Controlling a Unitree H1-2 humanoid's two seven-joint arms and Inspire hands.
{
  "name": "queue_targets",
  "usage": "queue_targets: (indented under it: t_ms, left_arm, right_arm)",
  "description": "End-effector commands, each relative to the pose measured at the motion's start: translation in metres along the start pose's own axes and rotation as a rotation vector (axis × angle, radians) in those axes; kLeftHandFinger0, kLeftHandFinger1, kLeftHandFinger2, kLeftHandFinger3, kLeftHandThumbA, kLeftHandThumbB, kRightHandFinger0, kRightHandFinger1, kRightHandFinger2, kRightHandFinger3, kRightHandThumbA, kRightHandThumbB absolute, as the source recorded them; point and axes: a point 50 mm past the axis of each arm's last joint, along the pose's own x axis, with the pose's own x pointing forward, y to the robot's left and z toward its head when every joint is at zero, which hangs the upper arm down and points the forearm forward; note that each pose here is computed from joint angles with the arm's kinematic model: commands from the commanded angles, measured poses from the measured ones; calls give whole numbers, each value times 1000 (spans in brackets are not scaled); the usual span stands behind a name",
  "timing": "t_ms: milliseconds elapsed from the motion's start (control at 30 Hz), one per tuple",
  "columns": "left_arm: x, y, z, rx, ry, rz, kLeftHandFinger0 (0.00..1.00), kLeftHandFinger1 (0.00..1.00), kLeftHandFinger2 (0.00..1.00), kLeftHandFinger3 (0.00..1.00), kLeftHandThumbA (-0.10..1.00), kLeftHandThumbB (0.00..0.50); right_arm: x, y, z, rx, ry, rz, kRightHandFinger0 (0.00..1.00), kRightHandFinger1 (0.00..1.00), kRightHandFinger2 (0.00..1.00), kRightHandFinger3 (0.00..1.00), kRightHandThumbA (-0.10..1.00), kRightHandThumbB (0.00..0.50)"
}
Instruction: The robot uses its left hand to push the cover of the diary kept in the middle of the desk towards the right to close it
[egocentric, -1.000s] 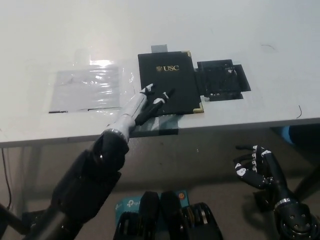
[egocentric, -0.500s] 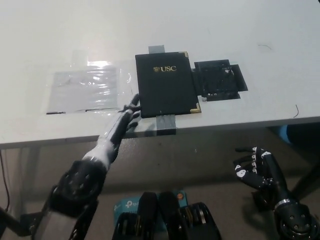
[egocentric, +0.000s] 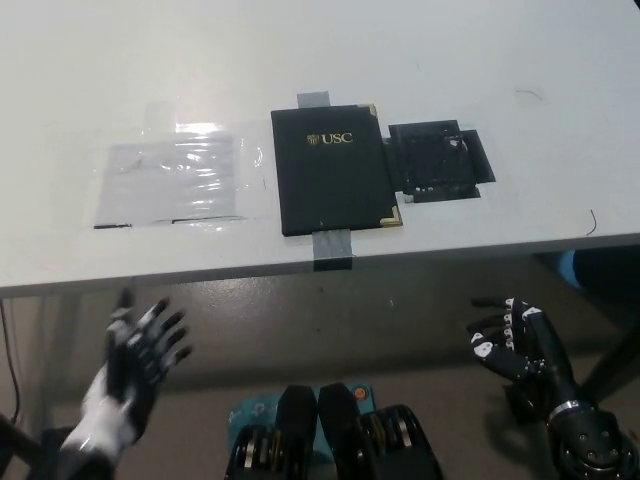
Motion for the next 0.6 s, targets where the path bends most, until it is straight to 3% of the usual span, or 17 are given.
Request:
queue_targets:
  t_ms: [0, 300, 433, 567]
  left_arm:
    - [-91, 94, 54, -632, -486, -232, 1000, 1000, 1000, 1000, 1000, 128]
    - [-88, 129, 15, -584, -401, -141, 1000, 1000, 1000, 1000, 939, 135]
    - [-87, 130, 15, -542, -391, -77, 1000, 1000, 1000, 1000, 845, 183]
    - [-85, 134, 16, -522, -401, -36, 1000, 1000, 1000, 1000, 817, 170]
  right_arm:
    - [2, -20, 33, -12, -99, -58, 362, 353, 438, 651, 567, 62]
    - [2, -18, 31, -12, -96, -53, 370, 370, 461, 651, 560, 62]
    - [1, -18, 27, -17, -87, -58, 355, 353, 444, 648, 561, 57]
    - [1, -16, 26, -10, -81, -56, 361, 357, 446, 648, 553, 55]
